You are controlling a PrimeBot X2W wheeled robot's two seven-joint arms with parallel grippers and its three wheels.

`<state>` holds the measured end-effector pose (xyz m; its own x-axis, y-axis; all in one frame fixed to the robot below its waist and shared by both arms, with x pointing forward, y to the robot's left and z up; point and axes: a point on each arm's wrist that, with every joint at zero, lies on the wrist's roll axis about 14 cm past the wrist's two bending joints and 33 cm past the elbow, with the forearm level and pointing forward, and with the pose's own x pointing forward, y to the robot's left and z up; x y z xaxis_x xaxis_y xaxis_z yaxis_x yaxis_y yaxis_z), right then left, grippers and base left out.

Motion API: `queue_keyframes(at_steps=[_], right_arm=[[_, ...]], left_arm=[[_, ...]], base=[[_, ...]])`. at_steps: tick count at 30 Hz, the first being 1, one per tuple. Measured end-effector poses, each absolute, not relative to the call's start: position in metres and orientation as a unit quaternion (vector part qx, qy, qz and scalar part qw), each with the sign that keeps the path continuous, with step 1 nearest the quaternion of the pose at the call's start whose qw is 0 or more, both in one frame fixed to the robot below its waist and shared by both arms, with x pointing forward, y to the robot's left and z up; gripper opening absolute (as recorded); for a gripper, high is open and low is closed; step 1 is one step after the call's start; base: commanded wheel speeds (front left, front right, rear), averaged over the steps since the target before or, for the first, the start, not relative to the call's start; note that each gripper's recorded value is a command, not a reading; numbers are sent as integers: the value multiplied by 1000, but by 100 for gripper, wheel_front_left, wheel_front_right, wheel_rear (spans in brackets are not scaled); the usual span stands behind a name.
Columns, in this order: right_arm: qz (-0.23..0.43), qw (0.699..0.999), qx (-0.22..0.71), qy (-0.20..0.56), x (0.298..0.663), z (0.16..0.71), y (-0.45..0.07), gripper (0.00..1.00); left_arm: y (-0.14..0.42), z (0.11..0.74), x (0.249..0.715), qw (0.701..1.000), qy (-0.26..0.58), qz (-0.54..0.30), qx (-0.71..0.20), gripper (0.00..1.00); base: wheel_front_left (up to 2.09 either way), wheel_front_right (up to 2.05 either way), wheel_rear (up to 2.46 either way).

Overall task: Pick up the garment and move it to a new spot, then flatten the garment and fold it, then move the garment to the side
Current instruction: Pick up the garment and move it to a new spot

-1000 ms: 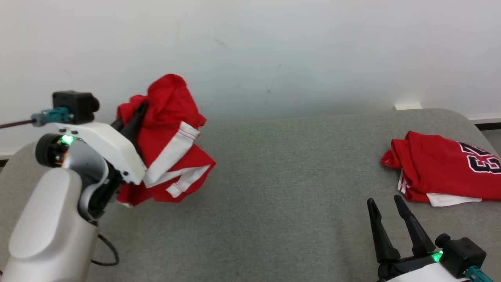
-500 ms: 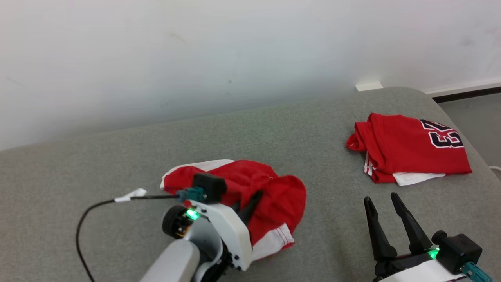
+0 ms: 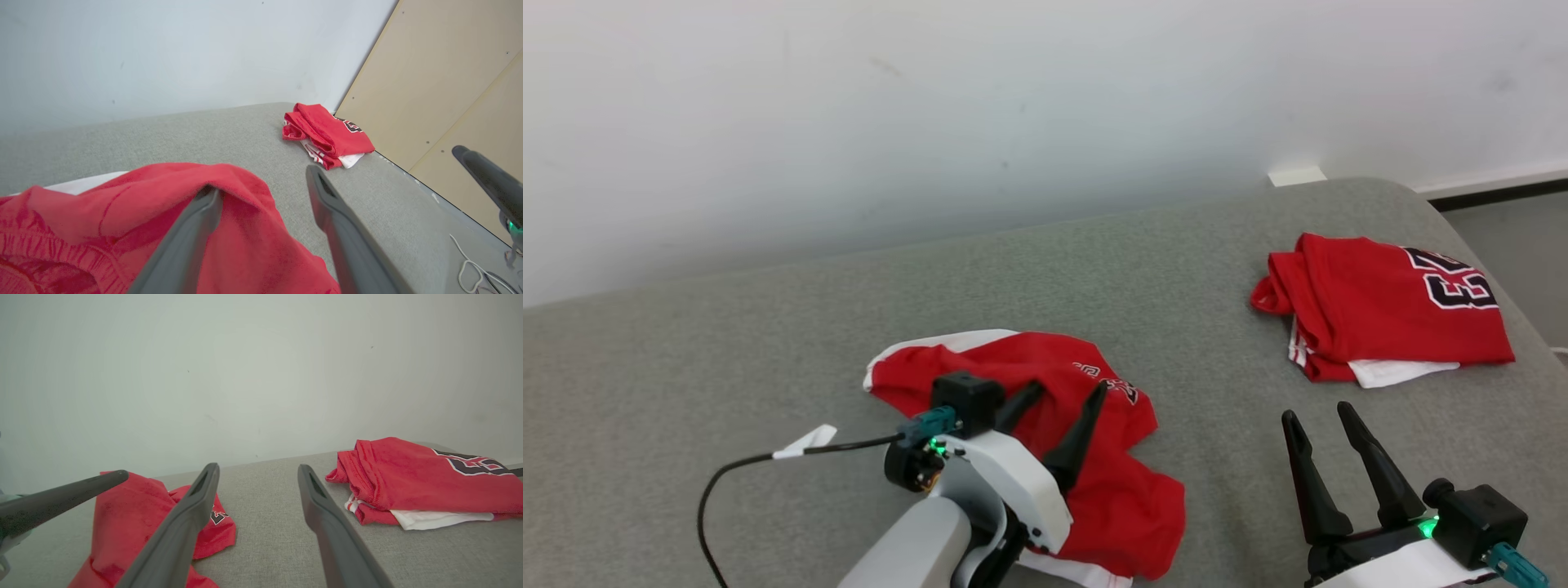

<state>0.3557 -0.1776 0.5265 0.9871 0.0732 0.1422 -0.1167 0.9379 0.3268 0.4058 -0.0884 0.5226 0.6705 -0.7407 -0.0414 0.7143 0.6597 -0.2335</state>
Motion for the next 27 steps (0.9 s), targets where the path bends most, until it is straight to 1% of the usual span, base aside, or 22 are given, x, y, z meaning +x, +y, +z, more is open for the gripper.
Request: queue_keyframes(at_steps=[4,7,18,23,27], right_arm=[[64,981,169,-69,359,531,-170,100],[73,980,168,-72,360,534,-165,100],[85,980,163,-79,359,538,-160,100],[77,980,165,-79,357,537,-165,100],[73,981,166,-75,356,534,-167,100]], left_arm=[[-69,547,415,924,13,-367,-105,100],[-39,554,423,939,-11,-331,-93,100],[52,544,411,973,-43,-208,-96,100],[82,548,402,981,-65,-154,-98,100],[89,537,389,983,-57,-135,-107,100]], base=[[0,0,0],[0,0,0],[0,0,0],[0,0,0],[0,0,0]])
